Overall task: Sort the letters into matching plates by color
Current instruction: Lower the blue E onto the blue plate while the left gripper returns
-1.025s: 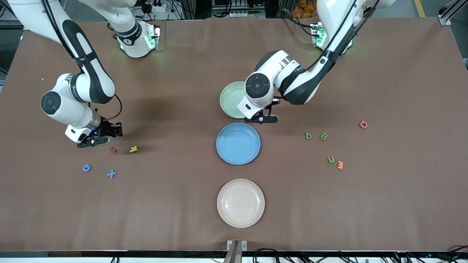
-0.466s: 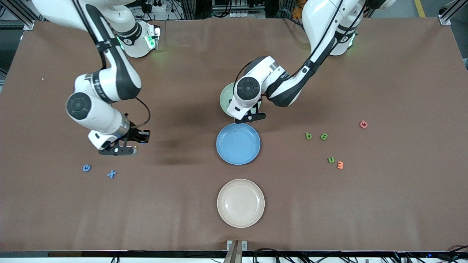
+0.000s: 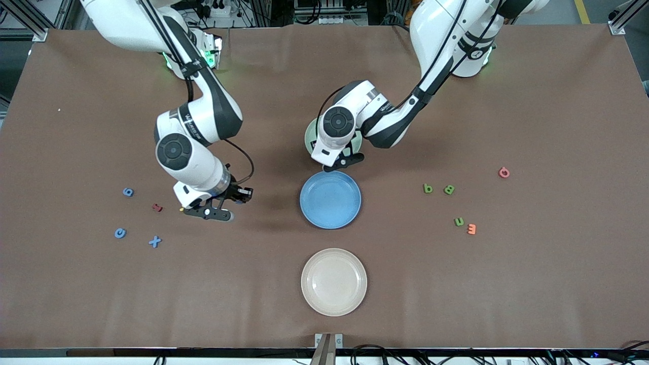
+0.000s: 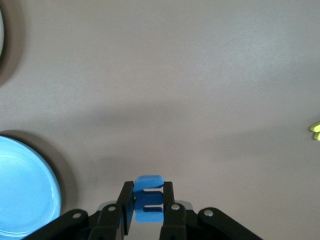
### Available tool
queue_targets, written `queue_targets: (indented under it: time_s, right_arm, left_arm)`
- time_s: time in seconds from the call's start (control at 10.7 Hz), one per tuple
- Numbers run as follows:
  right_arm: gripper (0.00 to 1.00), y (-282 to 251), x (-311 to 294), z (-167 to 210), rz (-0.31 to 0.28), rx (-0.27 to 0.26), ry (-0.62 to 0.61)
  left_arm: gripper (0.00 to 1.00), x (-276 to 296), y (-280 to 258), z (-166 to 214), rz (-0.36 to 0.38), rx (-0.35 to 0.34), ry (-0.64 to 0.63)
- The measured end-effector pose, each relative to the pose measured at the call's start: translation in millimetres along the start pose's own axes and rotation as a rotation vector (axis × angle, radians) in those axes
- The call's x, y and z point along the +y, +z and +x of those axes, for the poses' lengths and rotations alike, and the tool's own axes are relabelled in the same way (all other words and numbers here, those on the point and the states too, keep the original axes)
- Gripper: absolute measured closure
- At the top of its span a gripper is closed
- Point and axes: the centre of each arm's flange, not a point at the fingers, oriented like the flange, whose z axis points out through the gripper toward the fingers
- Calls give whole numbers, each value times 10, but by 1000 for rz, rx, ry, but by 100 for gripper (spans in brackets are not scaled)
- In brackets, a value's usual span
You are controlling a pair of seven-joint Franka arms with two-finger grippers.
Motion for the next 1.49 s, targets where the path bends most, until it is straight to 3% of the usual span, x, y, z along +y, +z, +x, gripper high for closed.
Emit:
queue_targets:
  time_s: [0.28, 0.47, 0.84, 1.3, 1.49]
  right_arm:
    - [72, -33, -202, -68, 9, 9, 55]
    - [72, -33, -500, -147, 22, 17, 91]
    - [72, 369, -1229, -341, 27, 6, 136]
    - [72, 899, -1988, -808, 27, -7, 116]
    - [64, 960, -2168, -986, 32, 15, 68]
  left_arm:
    - [0, 9, -58, 1, -12, 8, -30]
    - [0, -109, -428, 287, -62, 45, -72]
    - [0, -696, -1222, 1084, -56, 252, -78]
    - [0, -1646, -1507, 1992, -40, 276, 63]
    - [0, -1946, -1386, 2127, -53, 332, 121]
